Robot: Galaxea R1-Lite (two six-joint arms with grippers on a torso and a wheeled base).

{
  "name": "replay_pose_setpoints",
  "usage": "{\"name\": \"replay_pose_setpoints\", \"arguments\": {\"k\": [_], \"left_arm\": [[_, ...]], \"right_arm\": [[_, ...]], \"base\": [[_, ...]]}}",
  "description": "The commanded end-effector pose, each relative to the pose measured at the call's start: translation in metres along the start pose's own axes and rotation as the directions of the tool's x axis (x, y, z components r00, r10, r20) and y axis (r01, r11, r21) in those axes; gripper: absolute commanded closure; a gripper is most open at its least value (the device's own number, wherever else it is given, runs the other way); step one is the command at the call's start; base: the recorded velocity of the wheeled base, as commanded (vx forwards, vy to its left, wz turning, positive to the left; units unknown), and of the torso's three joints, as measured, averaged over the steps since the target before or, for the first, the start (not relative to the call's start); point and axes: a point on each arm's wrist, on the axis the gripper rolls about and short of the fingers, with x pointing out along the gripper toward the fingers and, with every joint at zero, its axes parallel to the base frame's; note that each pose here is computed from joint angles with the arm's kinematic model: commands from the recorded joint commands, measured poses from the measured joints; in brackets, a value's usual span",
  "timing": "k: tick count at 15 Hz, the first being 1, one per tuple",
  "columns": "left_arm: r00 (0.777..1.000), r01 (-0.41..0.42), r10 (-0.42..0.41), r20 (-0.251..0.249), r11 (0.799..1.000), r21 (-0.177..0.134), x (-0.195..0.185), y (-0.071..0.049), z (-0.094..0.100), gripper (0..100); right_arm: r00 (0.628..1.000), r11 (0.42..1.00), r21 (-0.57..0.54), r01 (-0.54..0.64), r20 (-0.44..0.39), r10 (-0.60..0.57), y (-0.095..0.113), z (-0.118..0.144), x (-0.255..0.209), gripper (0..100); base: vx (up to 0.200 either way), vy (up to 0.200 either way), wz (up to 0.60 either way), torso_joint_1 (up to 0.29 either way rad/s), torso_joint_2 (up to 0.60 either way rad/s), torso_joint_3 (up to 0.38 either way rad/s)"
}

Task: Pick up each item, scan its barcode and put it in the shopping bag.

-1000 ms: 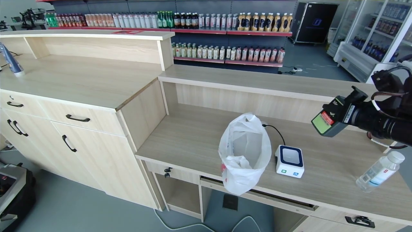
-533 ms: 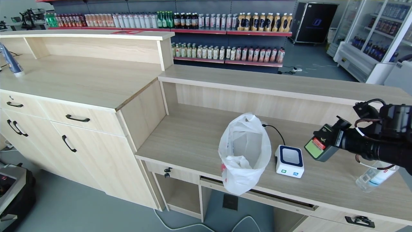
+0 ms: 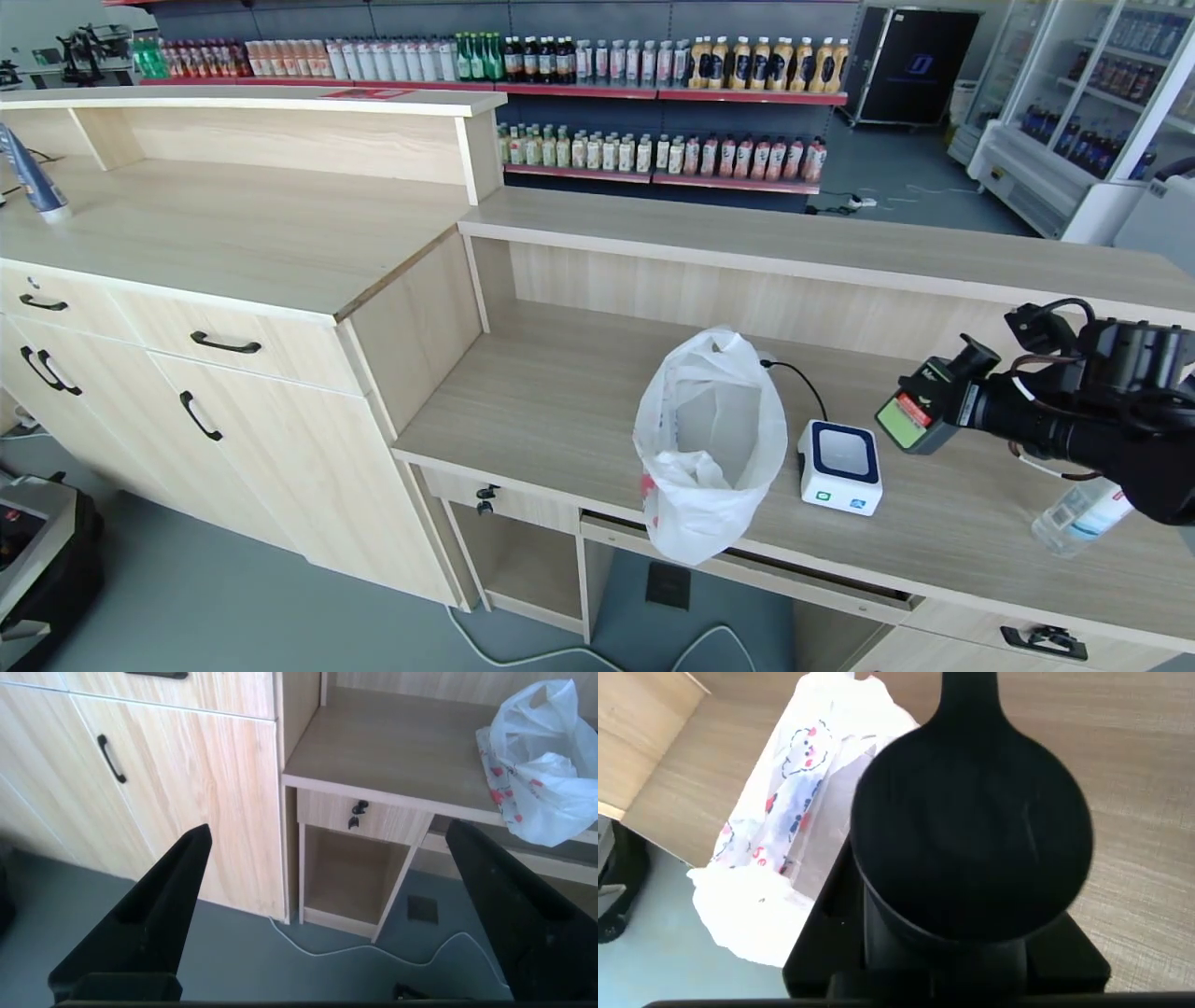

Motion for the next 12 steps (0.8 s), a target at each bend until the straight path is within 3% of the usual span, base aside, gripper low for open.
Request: {"name": "replay_pose_setpoints", "arguments": {"k": [1,12], "left_arm": [[1.000,0.000,0.000,0.000,1.000,0.000,0.000,0.000,0.000,0],[1.000,0.000,0.000,0.000,1.000,0.000,0.000,0.000,0.000,0]], "right_arm": [[1.000,1.000,0.005,0.001,-0.019,-0.001,-0.007,-0.014,0.012,100],[0.998,0.998,0.004,-0.070,-0.010,0.070,-0.026,-0.021,0.045,100]], "base": [[0.000,0.000,0.00,0.000,0.00,0.000],[0.000,0.000,0.00,0.000,0.00,0.000]]}}
